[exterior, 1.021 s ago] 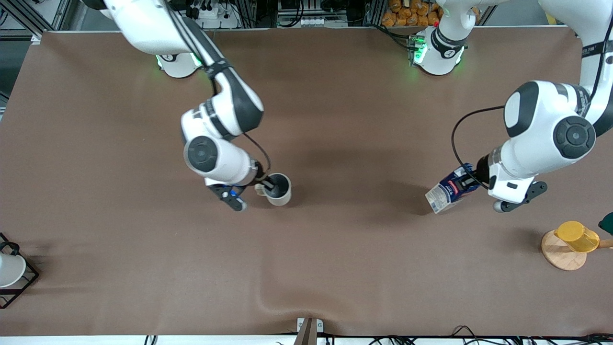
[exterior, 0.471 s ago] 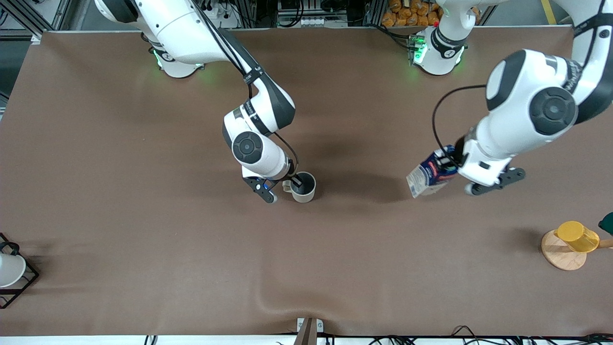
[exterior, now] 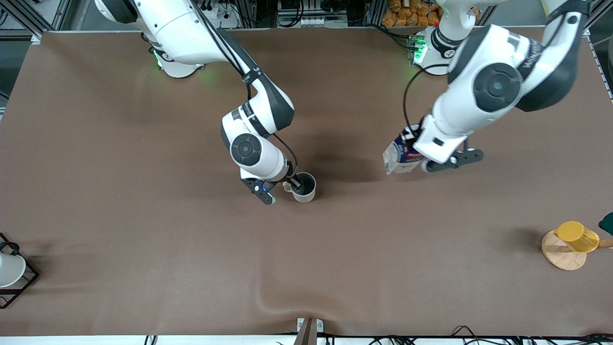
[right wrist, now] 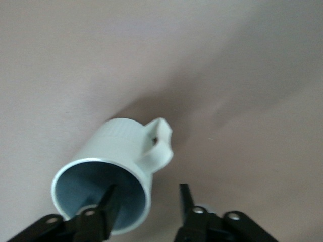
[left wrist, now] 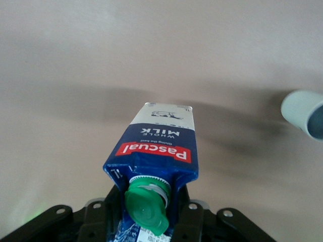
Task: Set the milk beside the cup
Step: 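Release the mug and withdraw the right gripper while the left gripper brings the carton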
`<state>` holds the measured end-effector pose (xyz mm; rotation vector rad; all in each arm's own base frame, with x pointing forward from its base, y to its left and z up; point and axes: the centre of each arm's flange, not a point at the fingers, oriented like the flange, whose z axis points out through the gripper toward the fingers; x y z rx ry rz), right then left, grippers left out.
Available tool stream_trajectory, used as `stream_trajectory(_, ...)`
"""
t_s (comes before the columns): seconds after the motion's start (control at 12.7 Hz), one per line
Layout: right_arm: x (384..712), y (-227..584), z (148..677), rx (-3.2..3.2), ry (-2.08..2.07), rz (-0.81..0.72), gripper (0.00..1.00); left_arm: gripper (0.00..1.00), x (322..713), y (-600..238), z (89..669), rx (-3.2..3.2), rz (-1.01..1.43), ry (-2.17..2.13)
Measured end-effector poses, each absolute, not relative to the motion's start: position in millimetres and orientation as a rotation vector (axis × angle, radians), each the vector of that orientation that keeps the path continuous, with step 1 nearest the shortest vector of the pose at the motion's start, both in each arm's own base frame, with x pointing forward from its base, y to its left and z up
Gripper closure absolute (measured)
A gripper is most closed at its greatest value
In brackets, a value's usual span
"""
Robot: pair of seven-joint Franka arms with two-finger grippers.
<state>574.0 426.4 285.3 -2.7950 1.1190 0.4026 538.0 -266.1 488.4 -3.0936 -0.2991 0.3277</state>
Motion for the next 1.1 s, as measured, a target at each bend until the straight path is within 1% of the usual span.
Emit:
stream_trajectory(0.24, 603.9, 385.5, 351.6, -2.820, 1.130, 0.531, 0.01, 0.54, 514.1, -310.0, 492.1, -3.103, 0.322, -0.167)
stream_trajectory(0.39, 624.5, 337.7, 391.5, -2.833, 1.031, 0.550, 0.00, 0.54, 490.1, -346.8, 491.6, -3.094, 0.316, -0.066)
stream_trajectory(0.47, 634.5, 309.6, 407.4, -2.841, 0.962, 0.533, 0.00, 0.54, 477.6, -364.6, 489.7, -3.070, 0.288, 0.000)
stream_trajectory(0.71, 660.1, 222.3, 437.0, -2.910, 0.904, 0.419, 0.00, 0.55, 443.0, -418.4, 476.7, -2.993, 0.207, 0.176)
stream_trajectory(0.86, 668.0, 177.0, 445.8, -3.008, 0.738, 0.370, 0.00, 0.55, 446.1, -438.4, 467.3, -3.007, 0.225, 0.185)
stream_trajectory(1.1, 681.2, 98.7, 448.6, -3.048, 0.425, 0.355, 0.00, 0.55, 469.3, -459.3, 442.5, -3.058, 0.273, 0.188)
